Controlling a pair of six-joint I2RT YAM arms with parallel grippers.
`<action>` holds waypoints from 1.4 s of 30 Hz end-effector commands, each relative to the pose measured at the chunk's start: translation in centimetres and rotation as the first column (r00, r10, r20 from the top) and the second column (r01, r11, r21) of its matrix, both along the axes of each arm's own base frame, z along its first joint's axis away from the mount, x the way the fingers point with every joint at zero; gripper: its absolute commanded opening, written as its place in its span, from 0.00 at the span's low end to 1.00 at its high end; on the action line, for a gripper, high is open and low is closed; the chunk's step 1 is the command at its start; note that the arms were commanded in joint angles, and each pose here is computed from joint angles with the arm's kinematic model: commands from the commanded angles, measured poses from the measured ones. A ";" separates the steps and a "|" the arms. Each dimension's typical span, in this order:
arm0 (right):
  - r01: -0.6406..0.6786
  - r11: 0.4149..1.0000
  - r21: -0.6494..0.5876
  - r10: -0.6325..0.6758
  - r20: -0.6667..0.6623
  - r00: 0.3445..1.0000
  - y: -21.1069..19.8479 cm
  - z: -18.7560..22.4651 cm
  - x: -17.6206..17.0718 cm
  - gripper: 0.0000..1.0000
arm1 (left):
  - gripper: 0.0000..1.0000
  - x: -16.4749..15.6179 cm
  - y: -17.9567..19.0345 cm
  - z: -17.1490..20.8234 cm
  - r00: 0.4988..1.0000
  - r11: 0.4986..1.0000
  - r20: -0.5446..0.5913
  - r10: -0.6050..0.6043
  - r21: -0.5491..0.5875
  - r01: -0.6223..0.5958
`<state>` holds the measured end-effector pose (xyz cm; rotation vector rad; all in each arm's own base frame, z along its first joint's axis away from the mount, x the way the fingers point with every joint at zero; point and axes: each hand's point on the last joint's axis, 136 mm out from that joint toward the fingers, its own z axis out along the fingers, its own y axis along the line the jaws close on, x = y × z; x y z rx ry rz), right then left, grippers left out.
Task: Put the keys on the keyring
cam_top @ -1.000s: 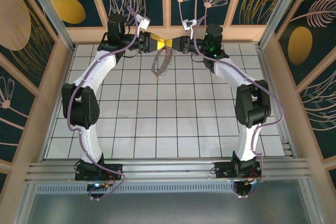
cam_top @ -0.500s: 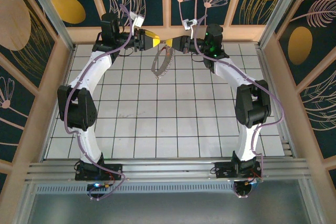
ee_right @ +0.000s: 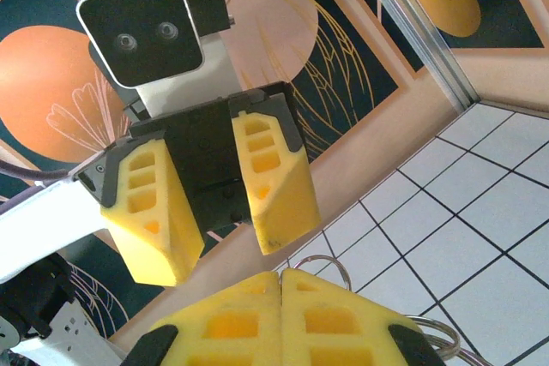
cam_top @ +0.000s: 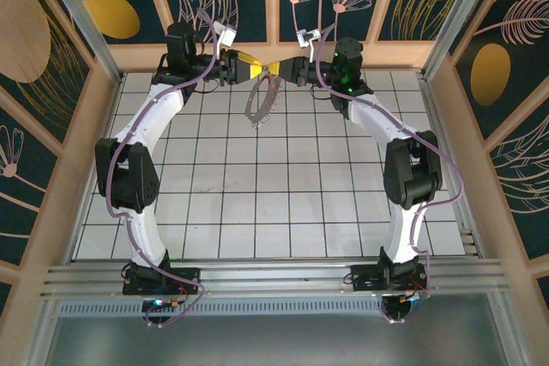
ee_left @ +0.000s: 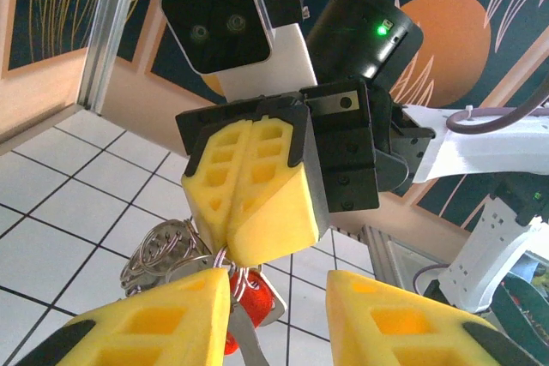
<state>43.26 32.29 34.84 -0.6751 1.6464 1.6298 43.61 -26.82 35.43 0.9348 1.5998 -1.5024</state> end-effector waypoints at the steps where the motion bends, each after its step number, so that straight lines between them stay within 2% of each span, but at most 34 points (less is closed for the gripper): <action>1: 0.002 0.999 0.054 -0.008 0.112 0.994 0.1 4.1 -0.6 0.00 | 0.36 -0.5 -0.4 -1.1 0.999 0.999 -0.019 -0.051 -0.001 0.051; 17: -0.001 0.998 0.057 -0.005 0.098 0.995 0.4 3.6 -0.3 0.00 | 0.35 -1.2 -1.7 -1.3 0.996 0.997 -0.017 -0.083 0.001 0.083; 29: 0.007 0.999 0.043 -0.010 0.077 0.997 0.4 2.3 0.0 0.00 | 0.34 -1.1 -1.5 0.2 0.998 0.999 0.034 -0.050 -0.001 0.050; 36: 0.020 0.999 0.034 -0.022 0.072 0.997 0.0 2.0 0.1 0.00 | 0.25 -1.0 -1.5 1.1 0.998 0.999 0.058 -0.040 -0.005 0.040; 38: 0.019 0.999 0.033 -0.022 0.073 0.997 -0.1 1.9 0.0 0.00 | 0.26 -1.0 -1.5 1.4 0.997 0.999 0.067 -0.036 -0.007 0.037; 40: 0.015 0.999 0.033 -0.017 0.076 0.997 -0.2 1.9 -0.1 0.00 | 0.32 -0.9 -1.5 1.7 0.997 0.999 0.073 -0.035 -0.011 0.035; 42: 0.009 0.999 0.032 -0.011 0.078 0.997 -0.2 1.9 -0.3 0.00 | 0.34 -0.9 -1.5 2.0 0.996 0.999 0.080 -0.038 -0.018 0.040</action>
